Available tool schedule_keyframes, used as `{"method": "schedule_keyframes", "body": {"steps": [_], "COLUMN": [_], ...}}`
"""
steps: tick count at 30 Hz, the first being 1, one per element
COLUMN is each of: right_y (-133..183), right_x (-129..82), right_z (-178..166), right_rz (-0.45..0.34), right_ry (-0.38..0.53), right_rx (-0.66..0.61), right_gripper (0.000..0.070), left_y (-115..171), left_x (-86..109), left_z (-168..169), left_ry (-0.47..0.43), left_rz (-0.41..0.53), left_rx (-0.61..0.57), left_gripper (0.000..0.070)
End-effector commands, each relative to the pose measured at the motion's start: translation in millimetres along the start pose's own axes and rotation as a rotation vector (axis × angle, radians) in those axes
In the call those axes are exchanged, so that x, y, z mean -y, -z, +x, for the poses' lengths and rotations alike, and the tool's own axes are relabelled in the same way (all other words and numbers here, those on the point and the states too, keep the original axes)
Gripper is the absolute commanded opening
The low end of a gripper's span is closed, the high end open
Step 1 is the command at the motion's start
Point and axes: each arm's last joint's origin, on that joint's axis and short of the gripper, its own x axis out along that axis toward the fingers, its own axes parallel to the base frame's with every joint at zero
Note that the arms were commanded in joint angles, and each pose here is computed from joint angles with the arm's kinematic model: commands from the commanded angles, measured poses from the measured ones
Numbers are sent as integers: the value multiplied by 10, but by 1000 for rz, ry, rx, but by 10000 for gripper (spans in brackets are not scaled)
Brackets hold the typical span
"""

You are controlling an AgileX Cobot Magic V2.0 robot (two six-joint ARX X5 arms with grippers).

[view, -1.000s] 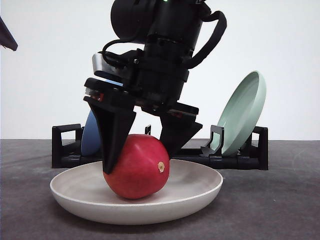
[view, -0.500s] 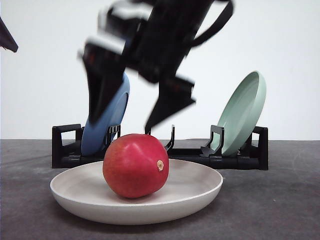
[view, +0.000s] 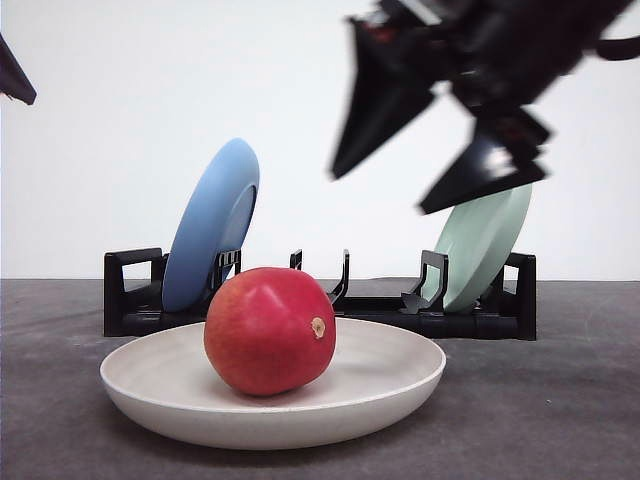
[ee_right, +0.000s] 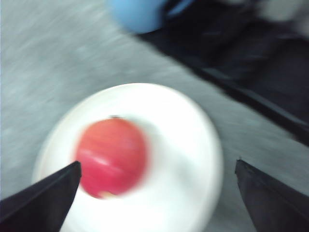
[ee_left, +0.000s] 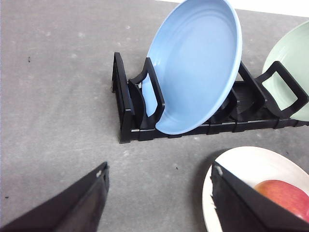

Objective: Place pomegranate in white plate

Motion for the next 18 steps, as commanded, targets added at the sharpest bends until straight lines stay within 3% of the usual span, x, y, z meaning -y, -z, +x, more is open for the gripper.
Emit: {"method": "schedule_keyframes", "body": {"steps": [1, 10, 18], "right_y": [55, 403, 511], "right_x": [65, 442, 567], "right_z": [-73, -509, -604], "right_rz": [21, 142, 184], "right_ry": [20, 191, 265], "right_rx": [9, 77, 105], "right_gripper": [650, 650, 650], "left_y": [-24, -8, 18], "left_x": [6, 3, -1], "left_z": [2, 2, 1], "left_ry": [4, 1, -4], "left_rz": [0, -1, -4], "left_rx": [9, -8, -34], "left_gripper": [390, 390, 391]}}
